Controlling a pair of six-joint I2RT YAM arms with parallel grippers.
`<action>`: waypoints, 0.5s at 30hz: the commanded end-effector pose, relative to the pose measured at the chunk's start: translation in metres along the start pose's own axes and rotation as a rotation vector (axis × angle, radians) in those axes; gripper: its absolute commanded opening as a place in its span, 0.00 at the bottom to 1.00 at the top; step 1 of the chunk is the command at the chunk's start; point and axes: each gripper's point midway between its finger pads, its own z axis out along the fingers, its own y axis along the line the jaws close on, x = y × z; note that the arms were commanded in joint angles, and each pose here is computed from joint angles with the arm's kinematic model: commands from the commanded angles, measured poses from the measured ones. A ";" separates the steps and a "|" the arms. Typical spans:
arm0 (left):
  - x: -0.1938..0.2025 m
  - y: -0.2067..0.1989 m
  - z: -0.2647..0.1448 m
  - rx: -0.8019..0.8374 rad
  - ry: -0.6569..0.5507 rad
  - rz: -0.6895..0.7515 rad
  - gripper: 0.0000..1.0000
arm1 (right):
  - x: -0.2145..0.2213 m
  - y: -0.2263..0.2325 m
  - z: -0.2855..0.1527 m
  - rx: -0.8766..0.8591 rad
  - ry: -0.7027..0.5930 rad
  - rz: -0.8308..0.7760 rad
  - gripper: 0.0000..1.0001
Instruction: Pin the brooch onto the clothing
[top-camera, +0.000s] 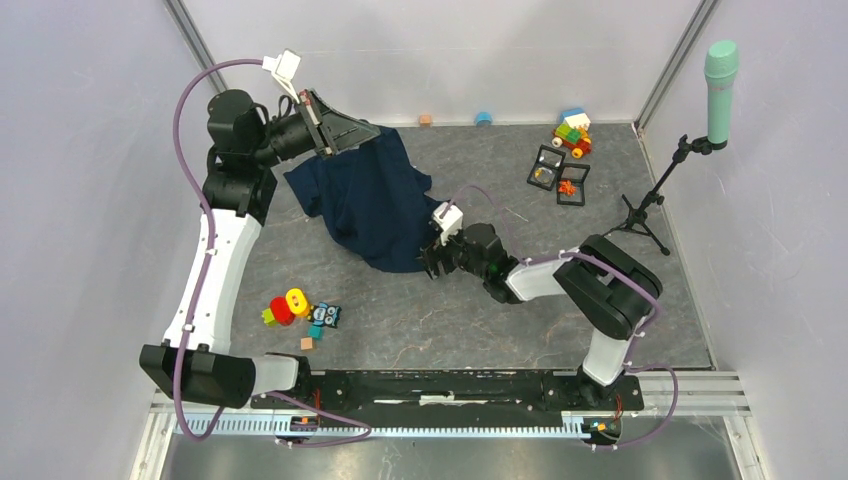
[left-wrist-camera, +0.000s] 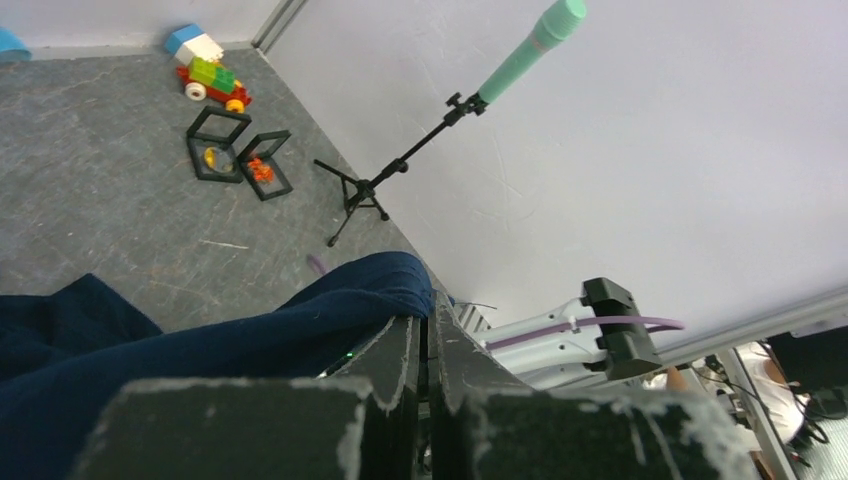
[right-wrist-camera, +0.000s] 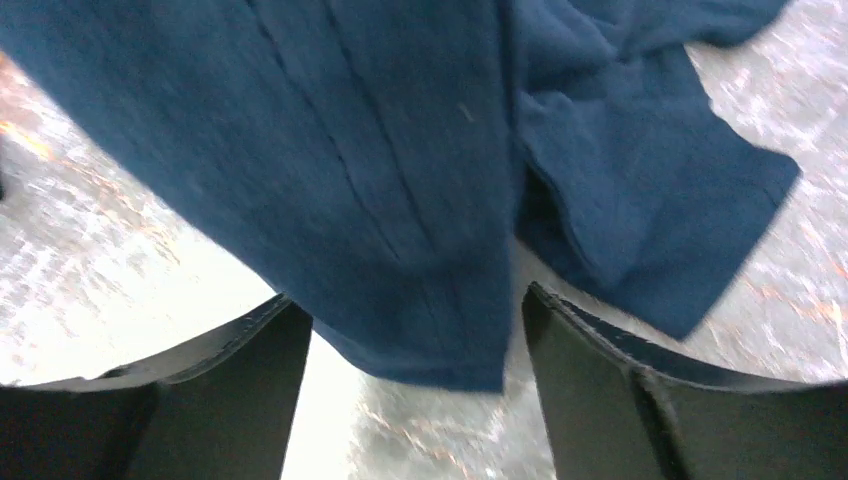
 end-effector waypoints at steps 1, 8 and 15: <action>-0.014 -0.031 -0.006 0.119 -0.024 0.019 0.02 | -0.042 0.018 0.021 -0.125 -0.106 -0.056 0.70; -0.038 -0.010 -0.017 0.008 -0.100 0.069 0.02 | -0.072 -0.013 -0.008 0.017 -0.110 -0.043 0.00; -0.081 0.014 -0.062 -0.423 -0.284 0.296 0.02 | -0.177 -0.067 -0.127 0.370 -0.143 -0.189 0.00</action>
